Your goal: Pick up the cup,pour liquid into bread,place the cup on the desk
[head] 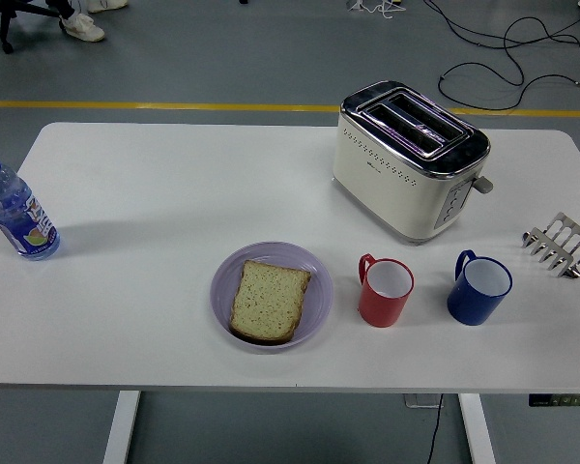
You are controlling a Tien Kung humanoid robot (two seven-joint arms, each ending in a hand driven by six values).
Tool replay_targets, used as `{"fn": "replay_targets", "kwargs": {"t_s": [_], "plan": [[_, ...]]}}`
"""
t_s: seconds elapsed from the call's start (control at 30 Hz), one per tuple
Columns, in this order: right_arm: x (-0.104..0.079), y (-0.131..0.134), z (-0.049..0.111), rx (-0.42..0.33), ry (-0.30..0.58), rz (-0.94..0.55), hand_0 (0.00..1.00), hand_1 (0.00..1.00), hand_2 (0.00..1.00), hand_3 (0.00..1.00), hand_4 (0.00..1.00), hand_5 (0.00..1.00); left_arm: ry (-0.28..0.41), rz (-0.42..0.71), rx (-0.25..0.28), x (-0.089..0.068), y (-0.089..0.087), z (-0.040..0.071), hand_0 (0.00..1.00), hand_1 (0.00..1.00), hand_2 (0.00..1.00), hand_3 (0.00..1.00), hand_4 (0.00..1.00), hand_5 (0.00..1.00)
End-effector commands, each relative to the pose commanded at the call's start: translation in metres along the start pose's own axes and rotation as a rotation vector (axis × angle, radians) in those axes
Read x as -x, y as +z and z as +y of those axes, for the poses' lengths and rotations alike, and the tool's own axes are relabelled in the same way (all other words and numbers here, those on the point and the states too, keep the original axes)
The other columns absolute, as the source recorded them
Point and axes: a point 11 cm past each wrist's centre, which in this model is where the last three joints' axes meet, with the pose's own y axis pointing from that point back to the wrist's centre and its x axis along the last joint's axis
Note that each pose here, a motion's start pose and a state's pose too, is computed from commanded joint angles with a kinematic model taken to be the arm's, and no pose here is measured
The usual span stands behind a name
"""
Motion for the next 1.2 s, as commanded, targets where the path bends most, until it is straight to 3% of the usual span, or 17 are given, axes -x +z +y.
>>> {"fn": "replay_targets", "kwargs": {"t_s": [0.2, 0.4, 0.77, 1.2], "plan": [[-0.005, 0.012, 0.011, -0.008, 0.022, 0.222, 0.883, 0.823, 0.893, 0.915, 0.930, 0.131, -0.001, -0.001, -0.005, 0.000, -0.003, 0.000, 0.661, 0.703, 0.725, 0.625, 0.378, 0.936], [-0.002, 0.024, 0.029, -0.055, -0.017, 0.439, 0.895, 0.836, 0.922, 0.935, 0.936, 0.115, 0.006, -0.002, -0.001, -0.005, -0.001, 0.000, 0.660, 0.703, 0.725, 0.624, 0.378, 0.936], [0.017, 0.050, 0.059, -0.044, -0.124, 0.505, 0.896, 0.840, 0.928, 0.952, 0.939, 0.104, 0.013, -0.006, 0.009, -0.008, 0.005, 0.001, 0.660, 0.701, 0.725, 0.623, 0.378, 0.935], [0.018, 0.089, 0.073, -0.003, -0.106, 0.552, 0.910, 0.850, 0.931, 0.975, 0.947, 0.103, 0.008, -0.008, 0.004, -0.006, 0.002, 0.000, 0.660, 0.700, 0.724, 0.623, 0.376, 0.934]]}}
